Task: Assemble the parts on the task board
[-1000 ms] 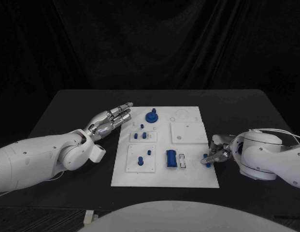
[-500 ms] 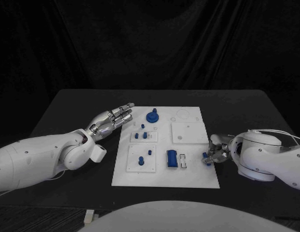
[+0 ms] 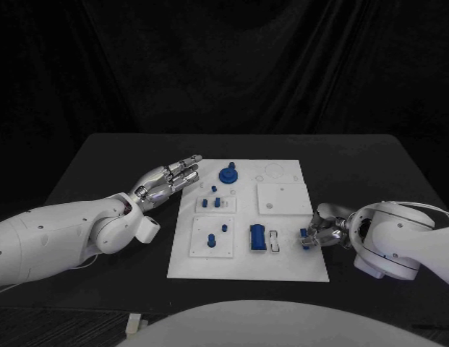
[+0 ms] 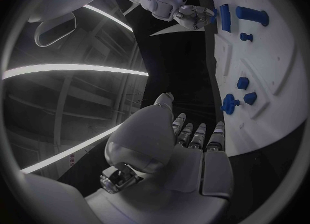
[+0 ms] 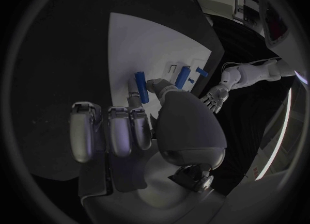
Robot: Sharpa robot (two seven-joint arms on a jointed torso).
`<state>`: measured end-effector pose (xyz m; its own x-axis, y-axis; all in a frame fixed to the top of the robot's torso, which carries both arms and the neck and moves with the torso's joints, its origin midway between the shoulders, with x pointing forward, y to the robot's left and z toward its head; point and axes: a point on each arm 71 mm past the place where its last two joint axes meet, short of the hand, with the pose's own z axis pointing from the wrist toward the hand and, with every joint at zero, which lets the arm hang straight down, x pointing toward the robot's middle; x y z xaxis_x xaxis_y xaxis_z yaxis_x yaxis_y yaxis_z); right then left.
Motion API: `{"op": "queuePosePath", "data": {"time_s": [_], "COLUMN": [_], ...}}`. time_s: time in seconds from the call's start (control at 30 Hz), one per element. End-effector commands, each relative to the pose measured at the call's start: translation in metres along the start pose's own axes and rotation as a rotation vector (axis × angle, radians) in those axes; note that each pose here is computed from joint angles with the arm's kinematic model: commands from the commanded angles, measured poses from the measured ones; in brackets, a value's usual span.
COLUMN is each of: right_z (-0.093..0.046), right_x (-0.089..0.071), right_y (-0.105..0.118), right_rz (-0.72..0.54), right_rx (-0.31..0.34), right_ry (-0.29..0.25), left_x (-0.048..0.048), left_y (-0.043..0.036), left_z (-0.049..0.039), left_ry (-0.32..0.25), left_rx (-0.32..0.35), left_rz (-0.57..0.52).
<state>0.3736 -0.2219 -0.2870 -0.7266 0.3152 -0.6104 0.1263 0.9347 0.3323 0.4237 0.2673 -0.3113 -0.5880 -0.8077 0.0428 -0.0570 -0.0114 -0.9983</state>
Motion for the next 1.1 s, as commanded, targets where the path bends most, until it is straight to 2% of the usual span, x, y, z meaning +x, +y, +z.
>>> {"op": "queuePosePath", "data": {"time_s": [0.03,0.23,0.47,1.1], "right_z": [-0.002,-0.004,0.003,0.019], "right_x": [0.008,0.015,0.019,0.021], "right_y": [0.0,0.008,0.019,0.033], "right_rz": [0.174,0.285,0.293,0.239], "right_rx": [0.002,0.01,0.007,0.02], "right_ry": [0.057,0.133,0.186,0.222], "left_x": [0.002,0.0003,0.0006,0.0025], "left_y": [0.0001,0.0003,0.0005,0.0017], "left_z": [0.0003,-0.0012,-0.0012,0.0005], "left_ry": [0.015,0.011,0.013,0.027], "left_rx": [0.003,-0.002,-0.005,-0.014], "left_rz": [-0.011,-0.009,-0.011,-0.02]}}
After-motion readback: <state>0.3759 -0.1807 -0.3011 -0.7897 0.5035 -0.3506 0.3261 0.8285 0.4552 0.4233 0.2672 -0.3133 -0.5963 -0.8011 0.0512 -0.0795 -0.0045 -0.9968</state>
